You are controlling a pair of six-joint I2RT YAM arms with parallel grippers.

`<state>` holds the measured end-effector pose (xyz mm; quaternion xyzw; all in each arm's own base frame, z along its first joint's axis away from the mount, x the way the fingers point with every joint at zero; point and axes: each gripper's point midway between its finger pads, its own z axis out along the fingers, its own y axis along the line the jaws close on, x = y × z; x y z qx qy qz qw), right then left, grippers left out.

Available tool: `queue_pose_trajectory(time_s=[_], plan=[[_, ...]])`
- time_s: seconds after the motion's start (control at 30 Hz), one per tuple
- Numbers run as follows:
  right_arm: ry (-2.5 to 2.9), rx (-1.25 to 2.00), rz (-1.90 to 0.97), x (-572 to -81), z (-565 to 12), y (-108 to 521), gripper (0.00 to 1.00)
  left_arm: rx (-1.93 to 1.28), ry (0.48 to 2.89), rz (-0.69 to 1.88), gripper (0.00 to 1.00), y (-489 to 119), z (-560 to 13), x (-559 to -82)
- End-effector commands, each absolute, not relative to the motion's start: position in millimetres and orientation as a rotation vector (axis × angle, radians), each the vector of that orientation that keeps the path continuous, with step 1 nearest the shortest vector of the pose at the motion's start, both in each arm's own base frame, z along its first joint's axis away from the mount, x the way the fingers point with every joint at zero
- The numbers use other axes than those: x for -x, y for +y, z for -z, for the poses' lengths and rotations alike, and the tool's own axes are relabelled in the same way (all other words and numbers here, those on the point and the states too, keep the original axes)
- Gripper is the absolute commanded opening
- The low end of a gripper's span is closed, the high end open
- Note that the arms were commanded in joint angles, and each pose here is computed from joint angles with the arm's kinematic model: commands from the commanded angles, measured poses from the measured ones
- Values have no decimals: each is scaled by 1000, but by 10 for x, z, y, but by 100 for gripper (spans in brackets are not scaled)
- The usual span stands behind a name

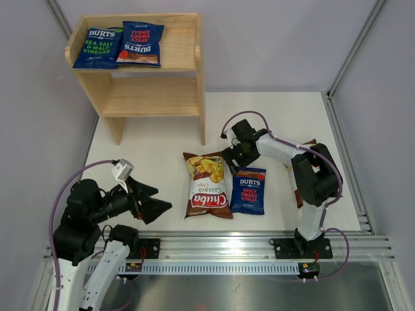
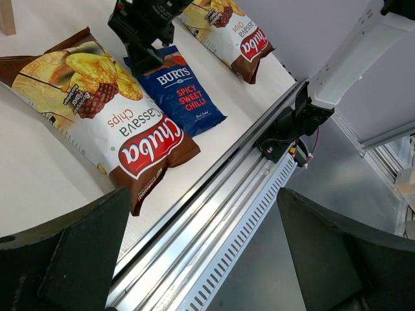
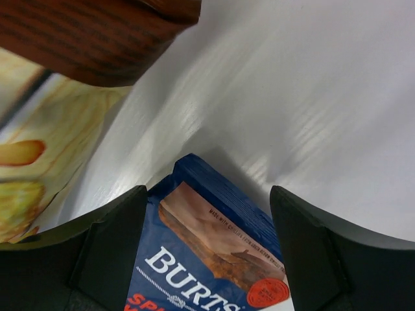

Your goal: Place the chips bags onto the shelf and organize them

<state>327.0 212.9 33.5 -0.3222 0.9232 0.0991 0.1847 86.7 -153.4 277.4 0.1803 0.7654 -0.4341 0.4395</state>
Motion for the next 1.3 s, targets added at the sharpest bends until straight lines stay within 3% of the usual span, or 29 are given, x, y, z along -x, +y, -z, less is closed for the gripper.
queue_pose_trajectory(time_s=[0.0, 0.13, 0.17, 0.27, 0.37, 0.4, 0.53, 0.93, 1.27], plan=[[2652, 899, -318, -3236, -175, 2147, 84, -472, 1868, 1066, 99, -1536, -2818, -871], [2664, 867, -368, -3170, -74, 2176, 73, -475, 1870, 1066, 99, -1537, -2809, -869], [2661, 841, -365, -3176, -93, 2168, 59, -472, 1871, 1065, 99, -1536, -2802, -872], [2617, 790, -364, -3201, -187, 2165, 52, -472, 1876, 1068, 99, -1539, -2788, -878], [2574, 754, -367, -3219, -314, 2163, 35, -467, 1887, 1067, 99, -1540, -2772, -898], [2570, 747, -370, -3204, -330, 2157, 18, -464, 1889, 1067, 99, -1540, -2770, -902], [2541, 707, -342, -3232, -467, 2116, 2, -453, 1905, 1067, 99, -1539, -2740, -918], [2368, 412, -342, -3295, -1208, 2007, 0, -277, 1947, 1011, 99, -1462, -2629, -1146], [2220, 236, -286, -3090, -2178, 1677, 0, -198, 1785, 1053, 99, -1511, -2833, -1375]])
